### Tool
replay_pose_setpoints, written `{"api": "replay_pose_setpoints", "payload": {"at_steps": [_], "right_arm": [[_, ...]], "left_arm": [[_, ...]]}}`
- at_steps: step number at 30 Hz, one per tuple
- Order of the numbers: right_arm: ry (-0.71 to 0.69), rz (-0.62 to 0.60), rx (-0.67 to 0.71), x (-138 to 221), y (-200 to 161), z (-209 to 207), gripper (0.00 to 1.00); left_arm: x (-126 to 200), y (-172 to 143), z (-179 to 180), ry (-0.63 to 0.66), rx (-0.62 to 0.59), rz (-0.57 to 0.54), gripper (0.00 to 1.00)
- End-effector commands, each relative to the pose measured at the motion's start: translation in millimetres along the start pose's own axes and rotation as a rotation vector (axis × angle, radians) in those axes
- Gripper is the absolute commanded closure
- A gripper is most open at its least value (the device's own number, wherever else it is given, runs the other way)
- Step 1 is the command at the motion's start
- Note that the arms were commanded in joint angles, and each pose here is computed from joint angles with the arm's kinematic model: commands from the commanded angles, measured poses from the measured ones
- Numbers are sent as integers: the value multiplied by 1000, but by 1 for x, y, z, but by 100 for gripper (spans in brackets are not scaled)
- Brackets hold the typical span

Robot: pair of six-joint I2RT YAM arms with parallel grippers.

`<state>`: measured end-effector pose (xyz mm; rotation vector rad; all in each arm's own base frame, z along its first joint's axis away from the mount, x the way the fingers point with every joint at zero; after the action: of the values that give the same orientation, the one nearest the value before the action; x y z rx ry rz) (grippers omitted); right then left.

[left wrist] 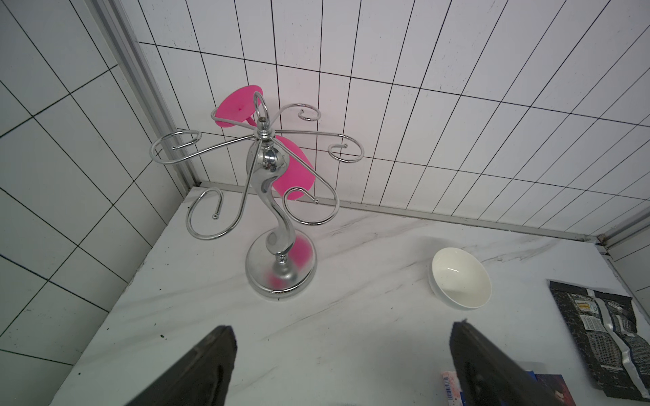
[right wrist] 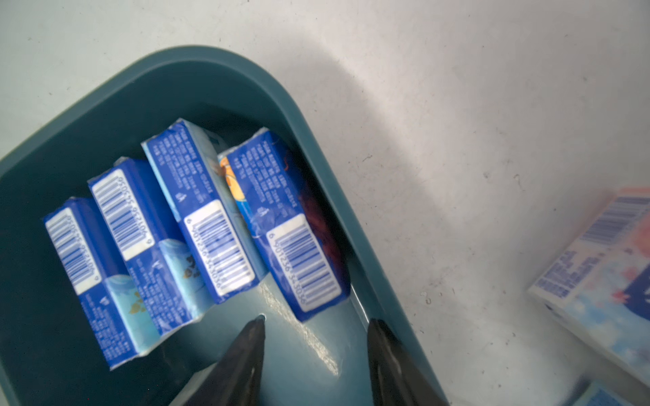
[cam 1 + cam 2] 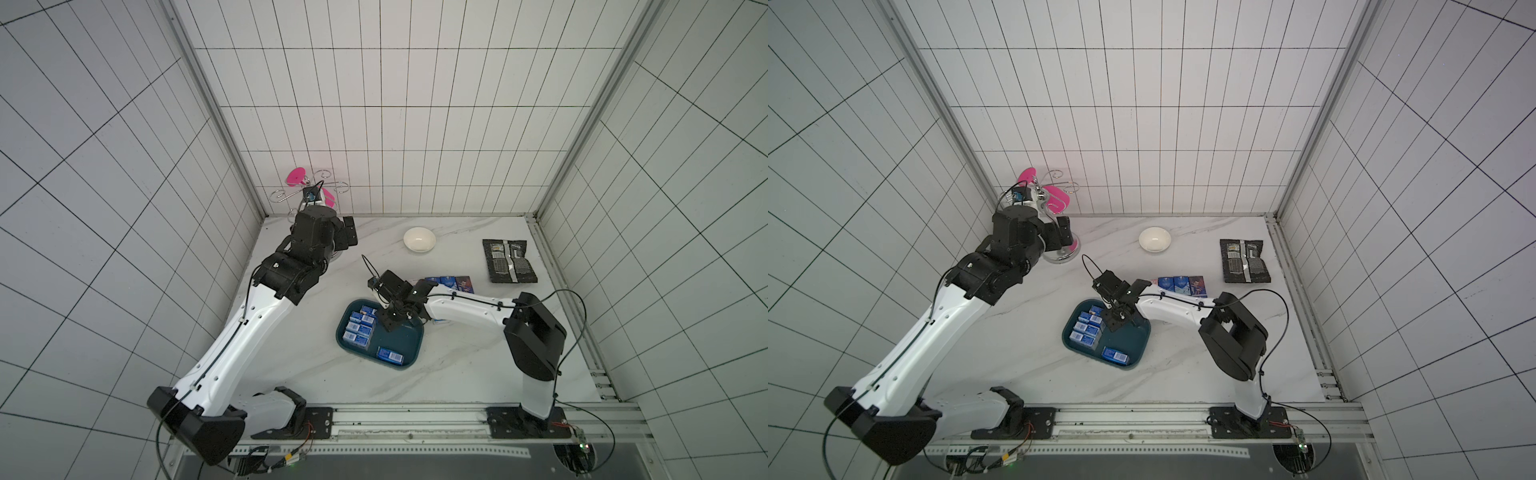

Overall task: Take the pocket tissues out of the storage box
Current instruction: Pick up the pocket tissues from the storage box.

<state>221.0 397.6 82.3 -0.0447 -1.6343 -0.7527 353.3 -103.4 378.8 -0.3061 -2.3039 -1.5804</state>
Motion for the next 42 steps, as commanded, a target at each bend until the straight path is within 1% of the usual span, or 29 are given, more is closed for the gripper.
{"api": "replay_pose_setpoints", "payload": {"at_steps": [1,8,21,25,29,34,37,42], "right_arm": [[-30,-21,9,-3,14,-4,50],[-22,-8,11,-14,14,-3,57],[35,-41,7,-21,31,6,76],[41,-55,7,-15,34,7,81],[59,-82,8,-5,37,10,81],[73,-83,16,4,36,13,77],[40,-90,28,10,36,8,72],[-18,-93,51,15,41,-1,71]], "left_arm": [[10,11,1,-5,-1,-32,2],[11,11,1,-2,-5,-33,2],[12,12,3,1,-9,-37,2],[12,12,4,5,-9,-38,2],[12,12,4,3,-5,-37,2],[11,12,2,-3,-3,-33,2],[11,14,2,-4,-2,-37,2],[10,15,-3,-13,-3,-31,2]]}}
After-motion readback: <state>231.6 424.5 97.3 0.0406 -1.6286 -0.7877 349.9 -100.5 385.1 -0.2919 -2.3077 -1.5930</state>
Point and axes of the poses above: each gripper's point midway between its finger pads, its own x axis back along the fingers, its own z axis along the line the jaws close on, y = z × x, the point moved 1 cm from there along x, back along the fingers, and after that the axes turned 12 degrees about x, right-handed, at the moved point
